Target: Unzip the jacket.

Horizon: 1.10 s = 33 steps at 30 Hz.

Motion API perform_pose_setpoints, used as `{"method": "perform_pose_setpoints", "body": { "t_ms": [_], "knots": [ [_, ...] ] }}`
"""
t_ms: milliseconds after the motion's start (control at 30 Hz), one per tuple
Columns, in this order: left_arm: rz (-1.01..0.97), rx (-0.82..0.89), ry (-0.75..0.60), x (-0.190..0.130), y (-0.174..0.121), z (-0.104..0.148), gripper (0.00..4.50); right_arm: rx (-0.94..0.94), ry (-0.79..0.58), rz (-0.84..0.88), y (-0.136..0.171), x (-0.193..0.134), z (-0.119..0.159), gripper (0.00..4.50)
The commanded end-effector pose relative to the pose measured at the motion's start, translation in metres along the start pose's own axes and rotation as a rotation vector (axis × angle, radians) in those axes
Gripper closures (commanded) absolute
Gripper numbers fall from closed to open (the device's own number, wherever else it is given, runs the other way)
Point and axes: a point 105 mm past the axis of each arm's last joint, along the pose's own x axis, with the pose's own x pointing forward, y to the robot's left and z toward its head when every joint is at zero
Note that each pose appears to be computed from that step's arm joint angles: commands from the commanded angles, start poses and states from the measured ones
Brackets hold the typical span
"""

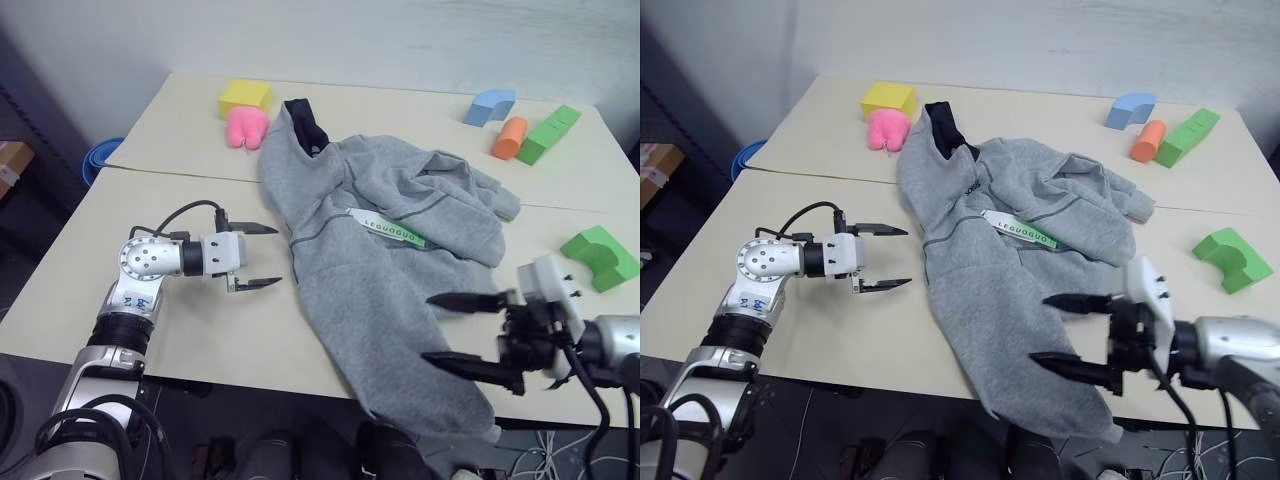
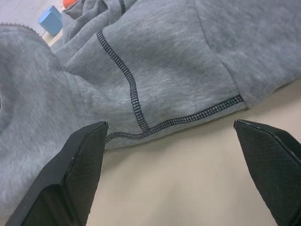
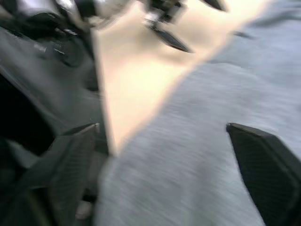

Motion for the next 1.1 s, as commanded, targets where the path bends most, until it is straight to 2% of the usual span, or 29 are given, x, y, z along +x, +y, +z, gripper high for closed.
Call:
{"method": "perform_pose_setpoints", "body": {
  "t_ms": [33, 267, 400, 467, 567, 767, 867, 900, 933, 1000, 1100],
  "knots": [
    [-0.026, 0.091, 0.025, 0.008, 0.003, 0.000, 0.00, -0.189, 0.156, -0.112, -0.023, -0.010, -0.021, 0.01],
    [0.016, 0.226, 0.112, 0.045, 0.029, 0.000, 0.00, -0.323, 0.198, -0.174, -0.042, 0.005, -0.042, 0.01],
    [-0.023, 0.276, 0.140, 0.065, 0.022, -0.003, 0.00, -0.365, 0.212, -0.222, -0.055, 0.016, -0.051, 0.01],
    [-0.004, 0.287, 0.173, 0.072, 0.023, -0.007, 0.40, -0.373, 0.230, -0.265, -0.065, 0.018, -0.060, 0.00],
    [0.057, 0.288, 0.218, 0.078, 0.029, -0.013, 1.22, -0.400, 0.267, -0.308, -0.074, 0.018, -0.069, 0.61],
    [0.101, 0.269, 0.272, 0.086, 0.026, -0.024, 3.18, -0.425, 0.268, -0.396, -0.083, 0.013, -0.072, 2.68],
    [0.056, 0.180, 0.268, 0.078, 0.014, -0.032, 4.18, -0.425, 0.253, -0.431, -0.085, 0.007, -0.069, 3.78],
    [0.007, 0.067, 0.282, 0.072, 0.004, -0.041, 4.48, -0.428, 0.251, -0.445, -0.085, 0.003, -0.068, 4.10],
    [-0.050, -0.070, 0.278, 0.064, -0.007, -0.048, 4.50, -0.433, 0.257, -0.458, -0.086, -0.002, -0.068, 4.45],
    [-0.187, -0.312, 0.225, 0.045, -0.030, -0.052, 4.50, -0.432, 0.269, -0.482, -0.086, -0.014, -0.068, 4.48],
    [-0.311, -0.402, 0.110, 0.023, -0.045, -0.036, 4.50, -0.425, 0.278, -0.496, -0.085, -0.025, -0.067, 4.48]
  ]
}}
